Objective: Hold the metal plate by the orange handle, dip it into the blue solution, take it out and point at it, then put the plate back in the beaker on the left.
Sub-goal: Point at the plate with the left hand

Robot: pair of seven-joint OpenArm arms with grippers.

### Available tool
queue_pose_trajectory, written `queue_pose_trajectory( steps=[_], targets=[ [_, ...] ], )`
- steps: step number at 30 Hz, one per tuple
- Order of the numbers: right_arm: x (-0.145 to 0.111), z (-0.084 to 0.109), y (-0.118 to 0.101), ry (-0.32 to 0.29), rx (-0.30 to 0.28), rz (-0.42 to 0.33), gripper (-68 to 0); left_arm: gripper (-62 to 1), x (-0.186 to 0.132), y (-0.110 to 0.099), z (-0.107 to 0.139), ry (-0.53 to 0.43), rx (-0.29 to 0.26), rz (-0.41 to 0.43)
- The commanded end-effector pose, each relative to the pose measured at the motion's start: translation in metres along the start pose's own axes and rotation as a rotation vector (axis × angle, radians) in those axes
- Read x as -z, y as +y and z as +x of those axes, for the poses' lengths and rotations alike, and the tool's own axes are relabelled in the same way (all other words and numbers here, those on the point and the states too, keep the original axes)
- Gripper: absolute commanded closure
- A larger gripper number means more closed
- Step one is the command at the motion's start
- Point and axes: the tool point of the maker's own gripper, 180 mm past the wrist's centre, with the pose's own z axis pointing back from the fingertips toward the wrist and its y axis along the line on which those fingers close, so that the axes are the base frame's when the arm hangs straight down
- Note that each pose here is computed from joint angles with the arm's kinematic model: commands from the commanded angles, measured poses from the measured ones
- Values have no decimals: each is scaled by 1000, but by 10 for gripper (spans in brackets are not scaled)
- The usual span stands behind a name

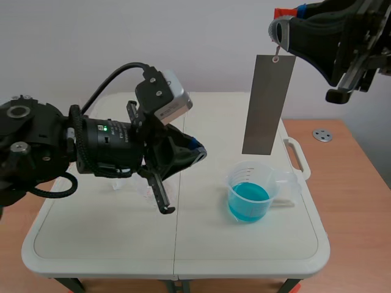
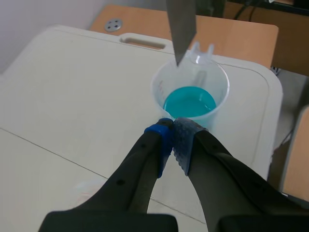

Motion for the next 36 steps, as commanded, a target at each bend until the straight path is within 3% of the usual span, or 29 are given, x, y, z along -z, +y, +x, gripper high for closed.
queue_pose_trajectory(
  steps=[1, 12, 31, 36],
  targets=[
    [-1, 9, -3, -29, -13, -3, -13, -27, 5, 3, 0, -6, -4, 4],
    [-1, 10, -3, -29, -13, -3, -13, -27, 28, 7, 1, -16, -20, -6],
    [-1, 10, -3, -29, -13, -3, -13, -27, 27, 10, 2, -21, -15, -2],
    [-1, 9, -3, -29, -13, -3, -13, -27, 9, 27, -8, -12, -20, 55]
  ],
)
